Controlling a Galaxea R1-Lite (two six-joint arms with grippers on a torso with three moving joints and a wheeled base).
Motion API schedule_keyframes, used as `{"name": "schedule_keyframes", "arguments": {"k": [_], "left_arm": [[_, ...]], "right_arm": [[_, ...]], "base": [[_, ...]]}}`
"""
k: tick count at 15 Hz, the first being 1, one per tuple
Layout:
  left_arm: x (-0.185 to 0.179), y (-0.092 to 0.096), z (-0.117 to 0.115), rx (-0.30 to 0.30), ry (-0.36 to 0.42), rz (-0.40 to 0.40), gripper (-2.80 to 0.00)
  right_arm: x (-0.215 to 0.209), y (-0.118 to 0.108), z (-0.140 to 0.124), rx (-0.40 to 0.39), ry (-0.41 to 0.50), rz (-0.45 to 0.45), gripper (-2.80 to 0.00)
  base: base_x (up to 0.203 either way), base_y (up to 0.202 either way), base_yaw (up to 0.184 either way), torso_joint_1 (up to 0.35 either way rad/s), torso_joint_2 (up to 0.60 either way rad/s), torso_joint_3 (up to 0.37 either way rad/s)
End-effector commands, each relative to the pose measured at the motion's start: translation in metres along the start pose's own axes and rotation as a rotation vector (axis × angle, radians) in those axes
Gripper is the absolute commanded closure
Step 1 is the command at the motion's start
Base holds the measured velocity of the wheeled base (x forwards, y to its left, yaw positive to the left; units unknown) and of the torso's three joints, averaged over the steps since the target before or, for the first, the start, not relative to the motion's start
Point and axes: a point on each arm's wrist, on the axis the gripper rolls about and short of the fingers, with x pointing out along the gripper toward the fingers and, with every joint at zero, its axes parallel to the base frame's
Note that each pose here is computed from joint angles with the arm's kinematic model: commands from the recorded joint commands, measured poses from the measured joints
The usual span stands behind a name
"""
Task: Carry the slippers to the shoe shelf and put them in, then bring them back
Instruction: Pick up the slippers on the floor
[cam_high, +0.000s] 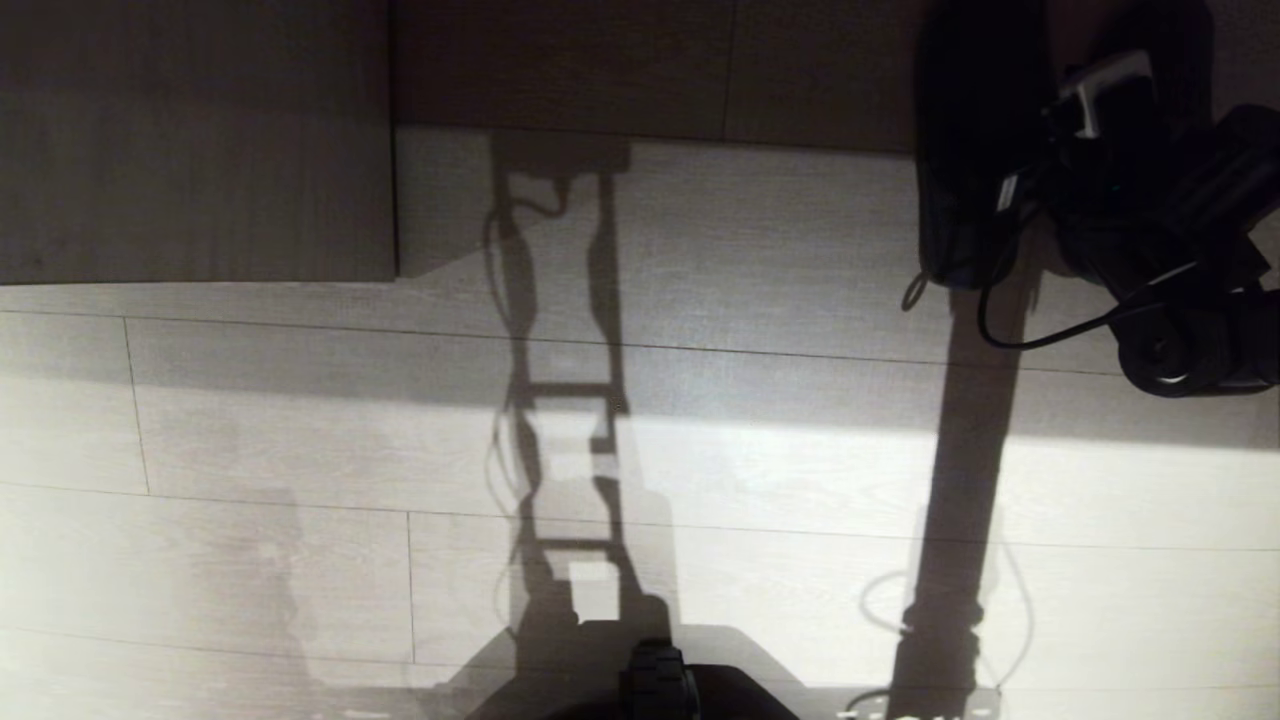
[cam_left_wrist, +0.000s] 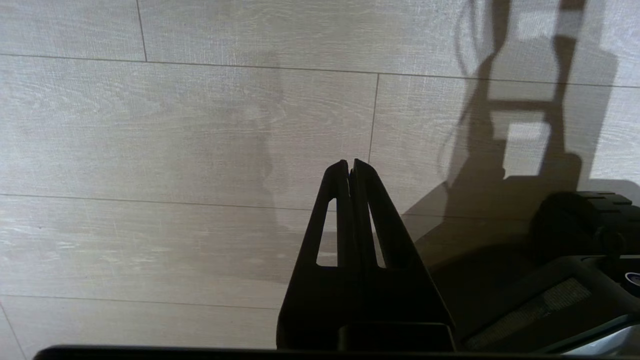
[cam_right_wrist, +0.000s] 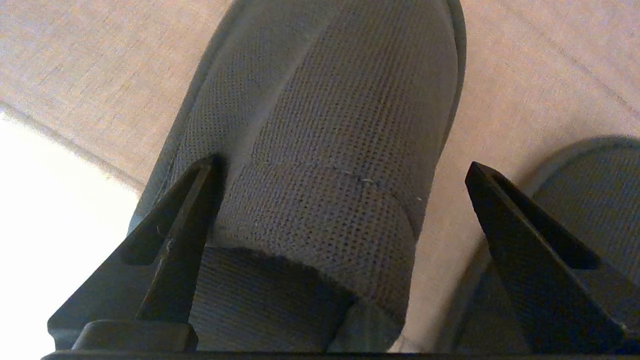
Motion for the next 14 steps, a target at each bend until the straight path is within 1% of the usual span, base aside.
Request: {"name": "schedule_keyframes", "arguments": {"k": [1, 2, 3, 5, 9, 11, 12, 14], "left_arm": [[0.0, 0.0, 0.0, 0.0, -0.001, 0.001, 0.0], [0.0, 0.0, 0.0, 0.0, -0.001, 0.001, 0.0], [0.0, 0.0, 0.0, 0.0, -0.001, 0.001, 0.0], [0.0, 0.0, 0.0, 0.0, -0.001, 0.001, 0.0], [0.0, 0.0, 0.0, 0.0, -0.001, 0.001, 0.0], [0.0, 0.0, 0.0, 0.0, -0.001, 0.001, 0.0], [0.0, 0.0, 0.0, 0.0, -0.001, 0.001, 0.0], [0.0, 0.0, 0.0, 0.0, -0.001, 0.001, 0.0]], "right_arm": [[0.003, 0.002, -0.003, -0.003, -0.007, 0.001, -2.8], [0.006, 0.0, 0.0, -0.004, -0.013, -0.002, -2.8], [0.007, -0.001, 0.001, -0.003, -0.014, -0.003, 0.0], [0.005, -0.004, 0.007, 0.012, -0.023, -0.009, 0.0], [0.002, -0.013, 0.016, 0.025, -0.011, -0.012, 0.0], [0.0, -0.018, 0.02, 0.044, -0.003, -0.017, 0.0], [-0.002, -0.022, 0.026, 0.061, -0.001, -0.032, 0.0], [-0.003, -0.024, 0.029, 0.072, 0.018, -0.062, 0.0]], "base": [[0.0, 0.0, 0.0, 0.0, 0.0, 0.0], [0.0, 0.0, 0.0, 0.0, 0.0, 0.0], [0.0, 0.0, 0.0, 0.0, 0.0, 0.0], [0.0, 0.0, 0.0, 0.0, 0.0, 0.0], [0.0, 0.0, 0.0, 0.0, 0.0, 0.0], [0.0, 0.0, 0.0, 0.0, 0.0, 0.0], [0.0, 0.0, 0.0, 0.0, 0.0, 0.0], [0.0, 0.0, 0.0, 0.0, 0.0, 0.0]]}}
